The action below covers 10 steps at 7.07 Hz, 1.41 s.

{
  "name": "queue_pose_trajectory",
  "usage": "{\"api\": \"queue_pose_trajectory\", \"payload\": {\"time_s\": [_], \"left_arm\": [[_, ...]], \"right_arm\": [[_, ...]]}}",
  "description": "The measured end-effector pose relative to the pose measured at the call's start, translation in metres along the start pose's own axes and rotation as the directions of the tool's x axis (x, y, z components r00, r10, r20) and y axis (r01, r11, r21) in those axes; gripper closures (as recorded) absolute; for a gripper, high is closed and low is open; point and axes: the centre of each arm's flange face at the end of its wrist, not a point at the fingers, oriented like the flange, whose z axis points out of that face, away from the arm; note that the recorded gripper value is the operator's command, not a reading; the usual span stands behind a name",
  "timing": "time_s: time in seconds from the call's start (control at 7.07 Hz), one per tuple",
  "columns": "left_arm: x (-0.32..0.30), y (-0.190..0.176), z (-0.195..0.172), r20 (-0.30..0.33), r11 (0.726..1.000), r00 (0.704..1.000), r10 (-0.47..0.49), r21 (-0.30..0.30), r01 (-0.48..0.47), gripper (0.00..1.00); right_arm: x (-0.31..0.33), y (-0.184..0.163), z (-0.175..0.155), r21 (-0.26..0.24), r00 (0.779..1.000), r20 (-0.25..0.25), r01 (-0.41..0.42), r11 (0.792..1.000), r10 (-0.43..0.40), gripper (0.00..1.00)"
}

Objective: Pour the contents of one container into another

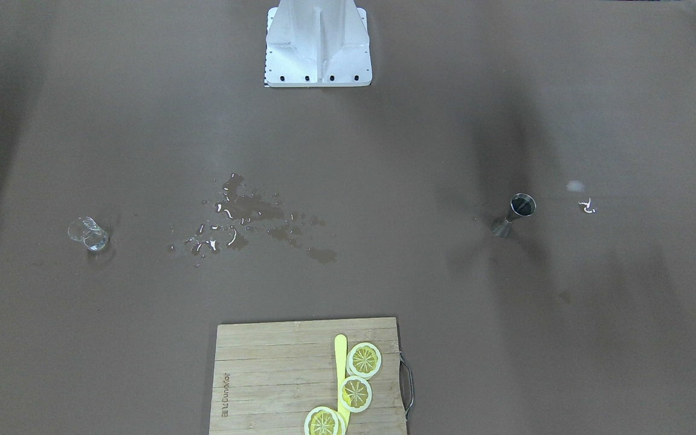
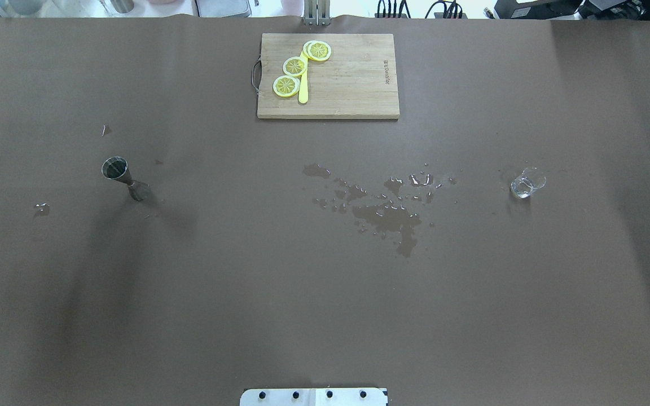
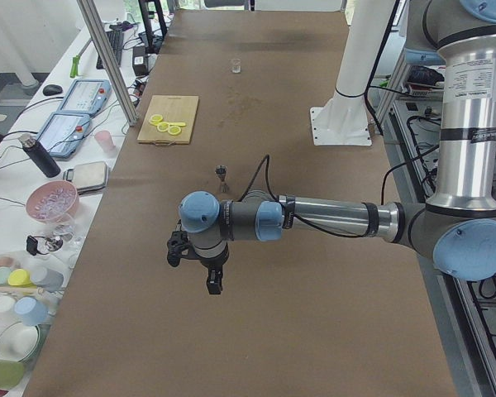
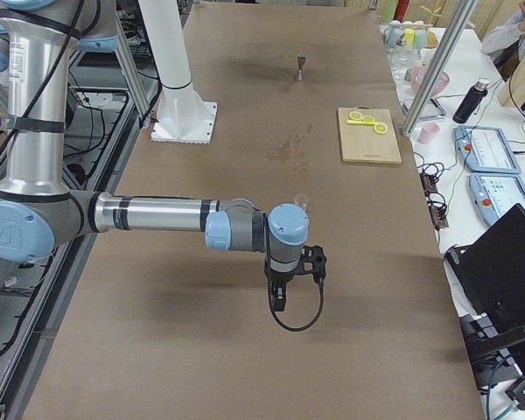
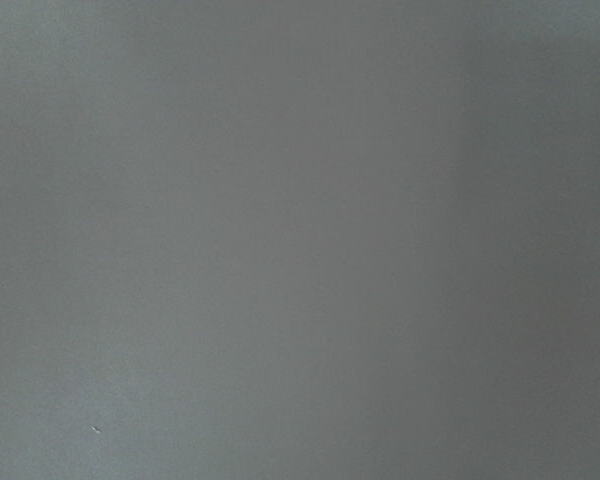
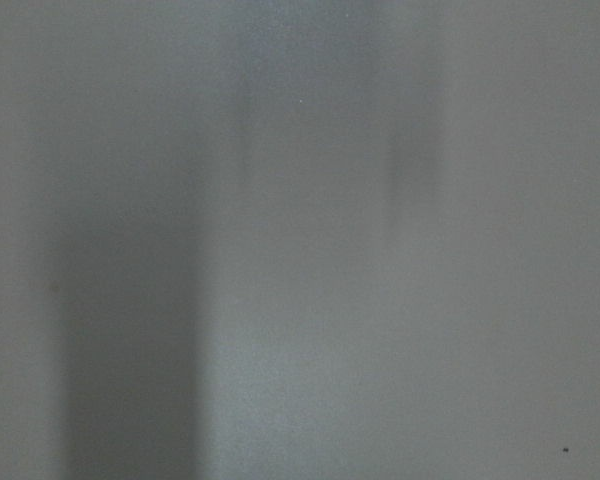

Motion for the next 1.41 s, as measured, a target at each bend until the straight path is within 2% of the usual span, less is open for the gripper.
{"api": "queue_pose_trajectory", "payload": {"time_s": [0.28,0.85,1.41], "left_arm": [[-0.0003,0.0001,0.0002,0.001,1.000,1.000,-0.001,-0.001,0.001,0.02],[-0.0008,0.0002,0.0001,0.001,1.000,1.000,-0.002,-0.001,0.002,0.02],[0.0090,-0.0091,-0.0096,-0.002,1.000,1.000,0.002,0.013,-0.002,0.01]], "right_arm": [[-0.0022,-0.0011,-0.0025,0.006,1.000,0.001,0.004,1.000,-0.004,0.00],[-0.0041,-0.0055,-0.0049,0.054,0.999,-0.006,0.053,0.997,-0.052,0.00],[-0.0099,-0.0088,-0.0077,0.065,0.998,0.000,0.070,0.995,-0.070,0.00]]}}
